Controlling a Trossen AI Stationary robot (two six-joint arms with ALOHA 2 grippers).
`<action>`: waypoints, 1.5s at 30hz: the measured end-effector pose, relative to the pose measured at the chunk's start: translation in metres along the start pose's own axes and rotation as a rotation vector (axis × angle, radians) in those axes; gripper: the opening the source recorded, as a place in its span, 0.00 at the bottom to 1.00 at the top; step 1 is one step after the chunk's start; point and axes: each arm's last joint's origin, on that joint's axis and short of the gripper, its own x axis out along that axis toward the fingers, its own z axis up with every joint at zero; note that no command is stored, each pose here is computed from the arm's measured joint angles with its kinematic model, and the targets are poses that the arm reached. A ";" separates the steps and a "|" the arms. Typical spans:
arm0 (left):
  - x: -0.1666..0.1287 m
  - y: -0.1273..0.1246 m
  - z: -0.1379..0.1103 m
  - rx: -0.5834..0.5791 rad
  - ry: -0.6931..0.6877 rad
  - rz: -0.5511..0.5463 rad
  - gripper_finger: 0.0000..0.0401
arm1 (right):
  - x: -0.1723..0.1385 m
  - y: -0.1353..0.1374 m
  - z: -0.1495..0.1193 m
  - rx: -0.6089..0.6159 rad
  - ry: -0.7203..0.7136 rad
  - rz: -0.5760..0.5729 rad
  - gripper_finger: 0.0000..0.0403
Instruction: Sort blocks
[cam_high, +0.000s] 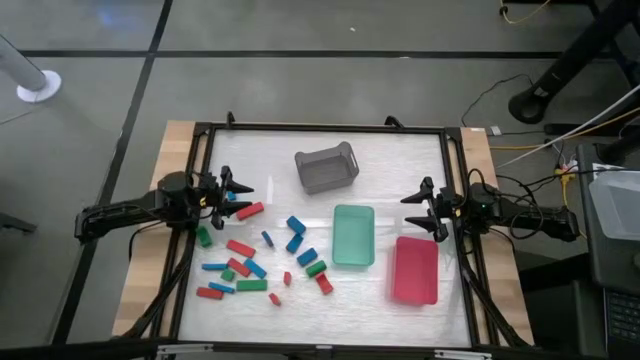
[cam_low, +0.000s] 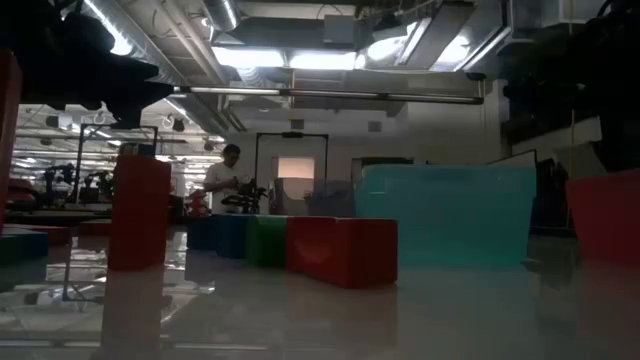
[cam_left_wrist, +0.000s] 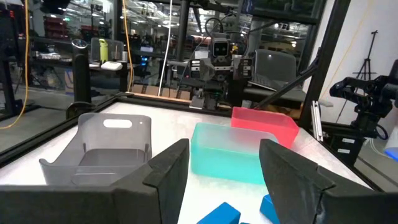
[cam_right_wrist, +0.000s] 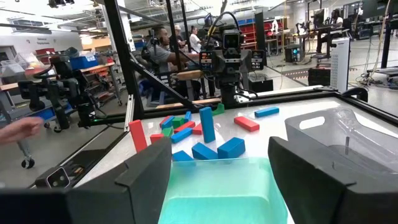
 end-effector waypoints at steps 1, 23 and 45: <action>0.000 0.000 0.000 0.000 0.000 0.000 0.46 | 0.000 0.000 0.000 0.000 0.000 0.000 0.66; 0.000 0.000 0.000 0.000 0.000 0.000 0.46 | 0.000 -0.001 0.001 0.059 -0.009 -0.033 0.66; 0.000 0.000 0.000 0.000 0.000 0.000 0.46 | 0.062 -0.009 0.071 0.099 -0.034 -0.216 0.66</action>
